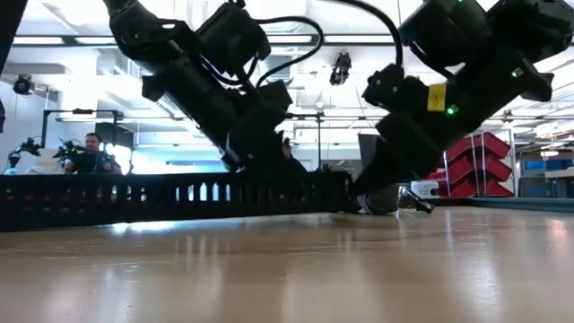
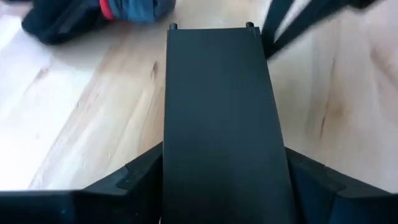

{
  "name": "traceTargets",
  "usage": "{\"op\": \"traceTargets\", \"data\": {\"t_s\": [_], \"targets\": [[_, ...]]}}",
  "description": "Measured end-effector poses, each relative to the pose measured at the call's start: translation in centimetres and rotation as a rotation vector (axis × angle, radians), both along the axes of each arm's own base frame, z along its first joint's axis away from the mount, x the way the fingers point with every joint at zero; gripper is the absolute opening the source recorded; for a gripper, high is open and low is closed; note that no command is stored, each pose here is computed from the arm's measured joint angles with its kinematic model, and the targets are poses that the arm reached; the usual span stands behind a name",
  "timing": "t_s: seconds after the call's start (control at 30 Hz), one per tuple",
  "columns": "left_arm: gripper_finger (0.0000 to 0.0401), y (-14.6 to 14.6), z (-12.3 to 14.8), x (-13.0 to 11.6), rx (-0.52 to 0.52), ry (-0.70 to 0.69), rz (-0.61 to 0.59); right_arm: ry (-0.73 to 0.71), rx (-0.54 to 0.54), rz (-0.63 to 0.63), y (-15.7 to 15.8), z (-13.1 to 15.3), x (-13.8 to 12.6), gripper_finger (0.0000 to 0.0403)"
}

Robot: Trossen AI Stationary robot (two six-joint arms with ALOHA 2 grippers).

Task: Ziptie cables
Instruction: Close the black cable duct

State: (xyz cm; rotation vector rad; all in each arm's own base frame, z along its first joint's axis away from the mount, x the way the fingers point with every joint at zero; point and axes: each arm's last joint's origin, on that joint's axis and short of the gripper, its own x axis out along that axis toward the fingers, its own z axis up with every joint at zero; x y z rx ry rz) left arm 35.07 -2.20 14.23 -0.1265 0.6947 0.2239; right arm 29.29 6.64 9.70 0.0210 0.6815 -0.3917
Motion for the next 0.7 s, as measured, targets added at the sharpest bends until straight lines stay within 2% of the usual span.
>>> {"op": "traceTargets", "data": {"t_s": [0.17,0.27,0.5,0.7], "targets": [[0.0214,0.0,-0.4,-0.4,0.001,0.06,0.003,0.055,-0.061,-0.066,-0.1,-0.2,-0.8,0.0],[0.0209,0.0,-0.4,-0.4,-0.002,0.055,0.0,0.033,-0.05,-0.082,-0.1,-0.2,-0.6,0.0],[0.023,0.0,-0.3,-0.3,-0.019,0.047,0.008,-0.051,-0.027,-0.072,0.2,-0.6,0.2,0.0],[0.0209,0.0,-0.3,-0.3,-0.025,0.03,0.012,-0.057,-0.029,-0.083,0.2,-0.9,0.4,0.0]]}}
